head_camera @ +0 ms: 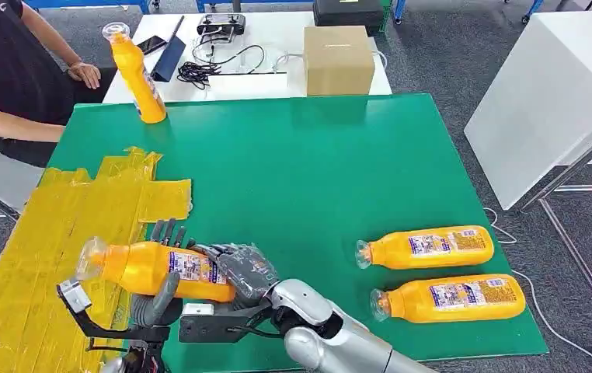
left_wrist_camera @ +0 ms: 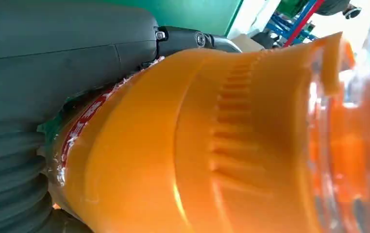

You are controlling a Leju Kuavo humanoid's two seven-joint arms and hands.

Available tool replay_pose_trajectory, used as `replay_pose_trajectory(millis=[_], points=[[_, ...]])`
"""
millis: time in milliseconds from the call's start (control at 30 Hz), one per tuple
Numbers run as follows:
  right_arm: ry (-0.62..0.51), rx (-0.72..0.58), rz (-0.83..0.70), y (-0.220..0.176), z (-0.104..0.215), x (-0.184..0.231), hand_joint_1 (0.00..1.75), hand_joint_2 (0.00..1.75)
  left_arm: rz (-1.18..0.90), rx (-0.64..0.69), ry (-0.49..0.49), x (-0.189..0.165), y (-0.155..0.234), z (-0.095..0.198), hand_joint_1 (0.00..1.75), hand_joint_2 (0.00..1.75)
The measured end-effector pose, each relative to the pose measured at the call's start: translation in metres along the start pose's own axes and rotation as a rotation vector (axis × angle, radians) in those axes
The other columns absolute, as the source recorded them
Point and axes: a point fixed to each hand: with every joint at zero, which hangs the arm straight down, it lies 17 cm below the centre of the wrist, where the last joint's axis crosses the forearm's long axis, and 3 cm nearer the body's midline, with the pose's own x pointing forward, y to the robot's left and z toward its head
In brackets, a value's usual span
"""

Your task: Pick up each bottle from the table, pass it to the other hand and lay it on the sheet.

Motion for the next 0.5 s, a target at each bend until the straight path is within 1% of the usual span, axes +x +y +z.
replay_pose_trajectory(millis=[500], points=[[0.01,0.012,-0.008,0.0035,0.0009,-0.0015,1.75,1.75,-0.031,0.023,-0.031,0.0039,0.0041,-0.0002,1.75,1.75]])
